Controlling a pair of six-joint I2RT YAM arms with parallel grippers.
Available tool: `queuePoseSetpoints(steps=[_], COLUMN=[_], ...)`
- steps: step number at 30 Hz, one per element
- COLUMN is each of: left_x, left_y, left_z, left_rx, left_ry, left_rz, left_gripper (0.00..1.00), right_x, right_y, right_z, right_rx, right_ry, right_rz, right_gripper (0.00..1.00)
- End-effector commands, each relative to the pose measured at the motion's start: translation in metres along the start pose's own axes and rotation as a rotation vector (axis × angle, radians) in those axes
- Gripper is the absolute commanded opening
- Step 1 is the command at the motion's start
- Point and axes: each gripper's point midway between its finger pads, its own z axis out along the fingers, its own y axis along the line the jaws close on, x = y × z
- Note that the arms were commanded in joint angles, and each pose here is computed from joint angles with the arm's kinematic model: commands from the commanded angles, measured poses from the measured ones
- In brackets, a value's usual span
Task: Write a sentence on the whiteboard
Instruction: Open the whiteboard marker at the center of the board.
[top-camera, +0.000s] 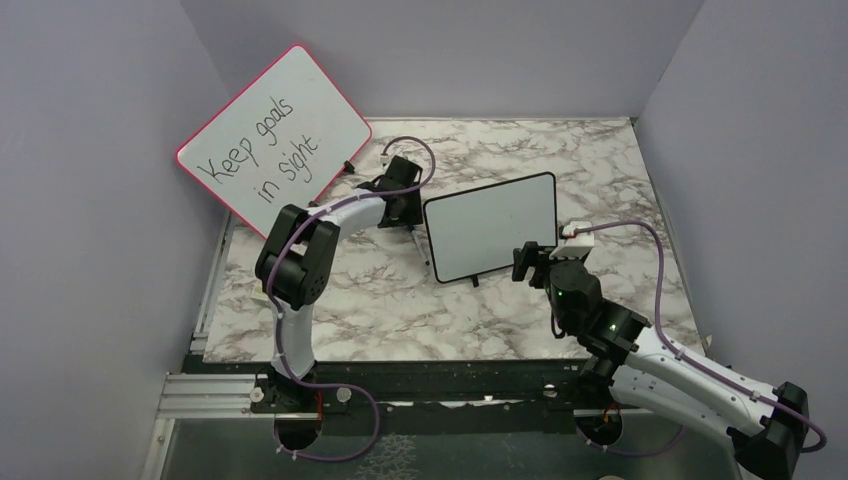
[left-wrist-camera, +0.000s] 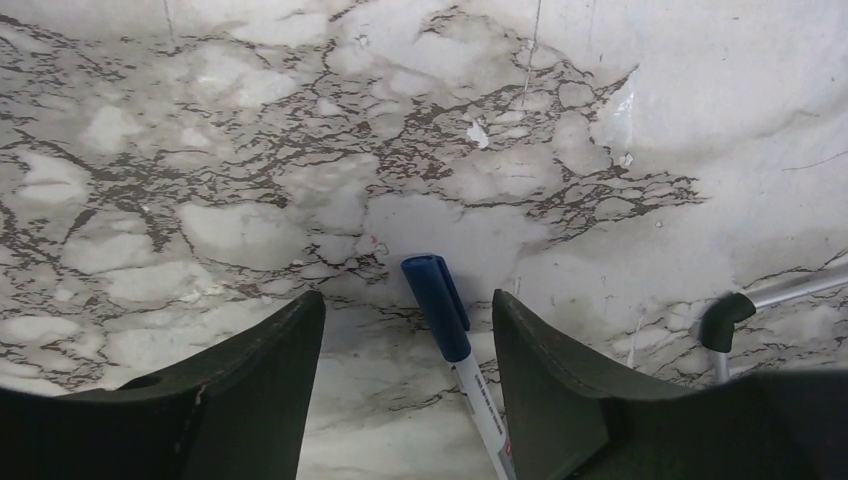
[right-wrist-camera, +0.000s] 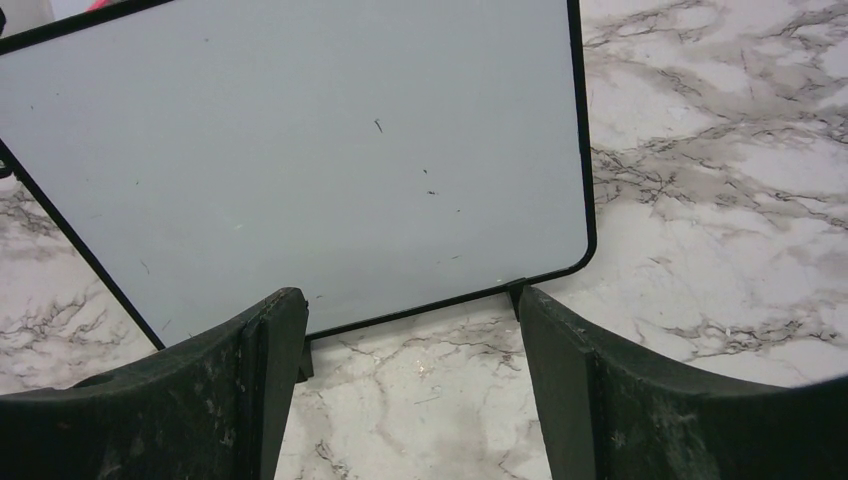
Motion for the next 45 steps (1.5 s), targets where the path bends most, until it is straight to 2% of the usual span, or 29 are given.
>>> queuePoseSetpoints(steps=[1,10,16,21,27,32,37,45], left_x=[0.007,0.027,0.032,0.035,0.047,0.056,0.055,0.028], left_y=[-0.002,0.022,0.037,0.040,0.041,0.044,0.047,0.035], left_z=[0.007,0.001,-0.011,-0.019,-0.019,-0.019,-0.026,-0.059], left_rx=[-0.043,-0.125,-0.167,-0.169,-0.157,-0.154,-0.164,-0.094], left_ry=[0.020,0.070,0.070,0.069,0.103,0.128,0.116,-0.017], left_rz=[0.058,0.118,0.143,0.138,0.131,0.138,0.124,0.040], left_gripper=[0.61,0.38,0.19,0.16,0.24,0.25,0.17,0.02], right_x=[-0.001,-0.001,0.000,0.000,-0.001,-0.001,-0.002,-0.006], right_y=[-0.006,-0.005,-0.002,-0.001,0.001,0.004,0.011,0.038], right_z=[0.000,0.000,0.001,0.001,0.000,0.000,0.000,-0.003], right_rx=[0.032,0.032,0.016,0.006,-0.007,-0.020,-0.058,-0.211], right_ry=[-0.014,-0.013,-0.008,-0.008,-0.006,-0.006,-0.001,-0.009], right_rz=[-0.003,-0.004,-0.009,-0.007,-0.009,-0.008,-0.020,-0.045], right_gripper=[0.82,0.82,0.82,0.82,0.82,0.82,0.82,0.82])
